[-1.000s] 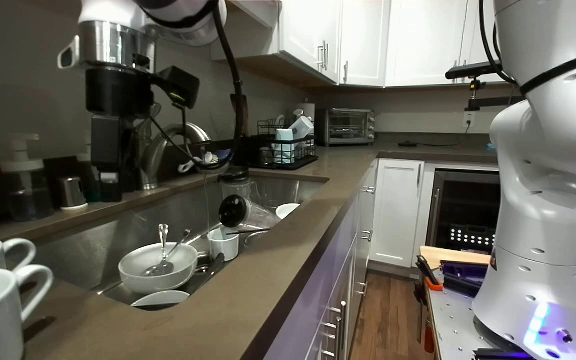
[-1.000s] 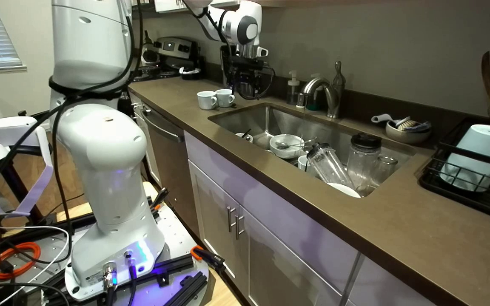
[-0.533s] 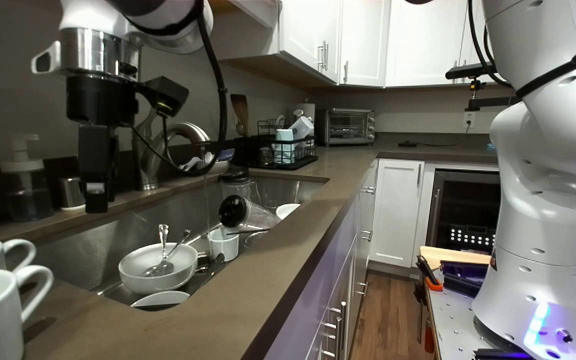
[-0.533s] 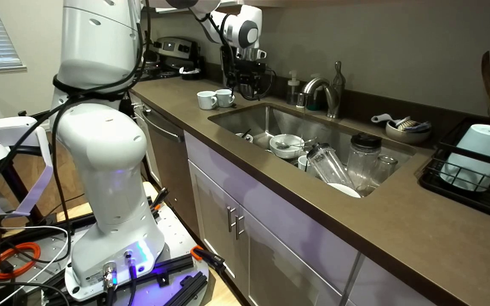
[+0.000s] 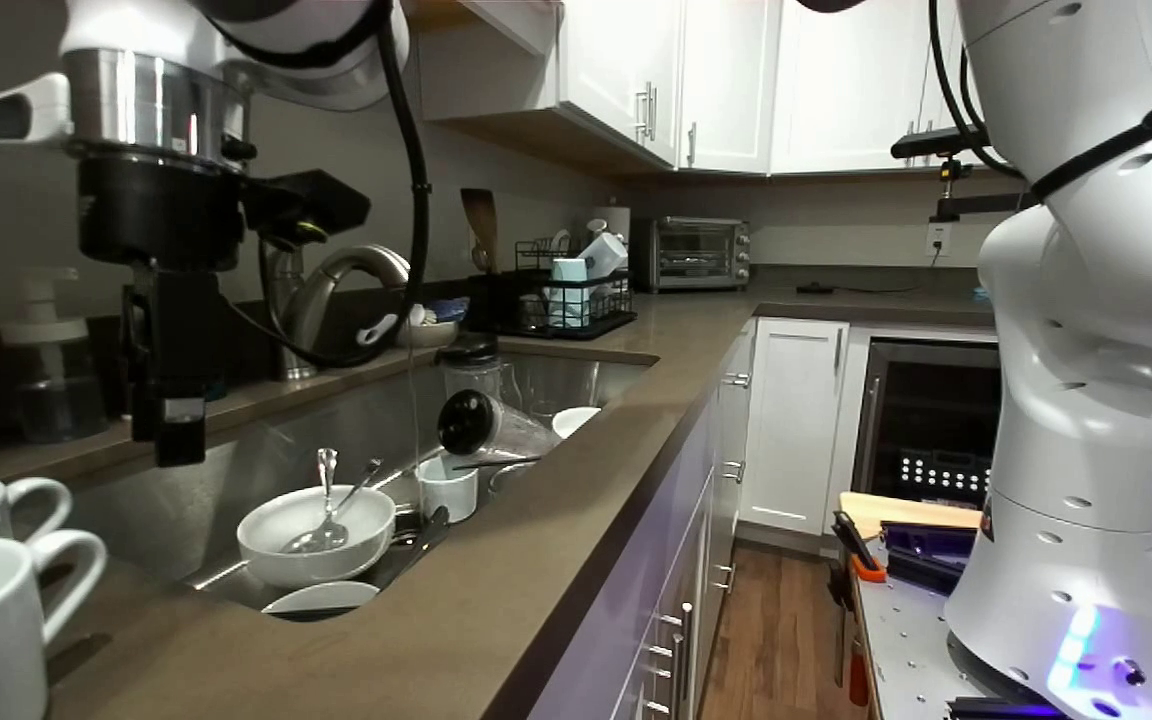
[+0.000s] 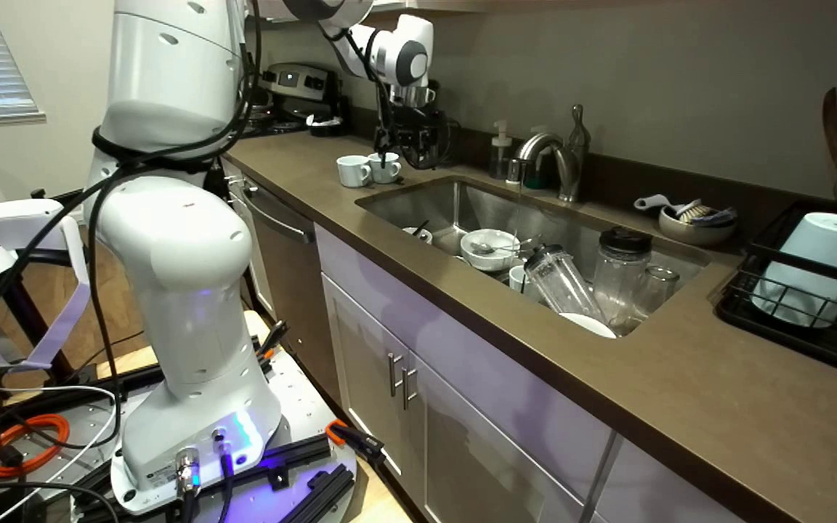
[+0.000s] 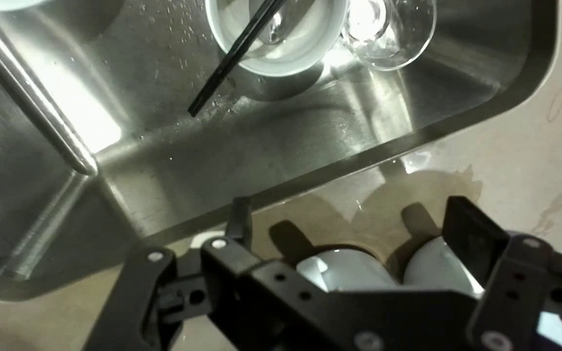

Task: Take the cup on the left of the sink, draw some water from the faucet, then put the cup on the counter on the right

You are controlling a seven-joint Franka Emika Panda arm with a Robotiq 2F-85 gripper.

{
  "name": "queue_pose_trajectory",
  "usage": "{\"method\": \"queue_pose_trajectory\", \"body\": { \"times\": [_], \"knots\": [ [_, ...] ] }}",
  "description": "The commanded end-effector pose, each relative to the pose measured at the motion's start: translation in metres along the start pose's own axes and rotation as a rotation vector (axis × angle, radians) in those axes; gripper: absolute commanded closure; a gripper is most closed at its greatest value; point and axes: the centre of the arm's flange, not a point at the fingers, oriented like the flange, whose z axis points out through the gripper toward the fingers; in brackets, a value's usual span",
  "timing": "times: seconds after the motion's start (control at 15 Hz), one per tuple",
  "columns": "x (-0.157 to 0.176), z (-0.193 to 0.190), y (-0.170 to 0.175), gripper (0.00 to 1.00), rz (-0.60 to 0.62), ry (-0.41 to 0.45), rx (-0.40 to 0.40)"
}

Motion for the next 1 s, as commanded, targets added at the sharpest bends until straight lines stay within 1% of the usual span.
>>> {"method": "queue_pose_trajectory", "body": {
  "times": [0.0, 0.27, 0.47, 0.6, 0.8, 0.87, 0.93],
  "knots": [
    [0.014, 0.017, 0.016, 0.0, -0.178, -0.014, -0.029],
    [0.028, 0.031, 0.03, 0.0, -0.31, -0.011, -0.033],
    [0.042, 0.035, 0.041, 0.0, -0.373, 0.007, -0.027],
    [0.05, 0.035, 0.044, 0.0, -0.404, 0.02, -0.026],
    [0.061, 0.031, 0.042, 0.0, -0.451, 0.012, -0.029],
    [0.064, 0.027, 0.041, 0.0, -0.454, 0.003, -0.017],
    [0.051, 0.035, 0.036, 0.0, -0.407, 0.025, -0.021]
  ]
}}
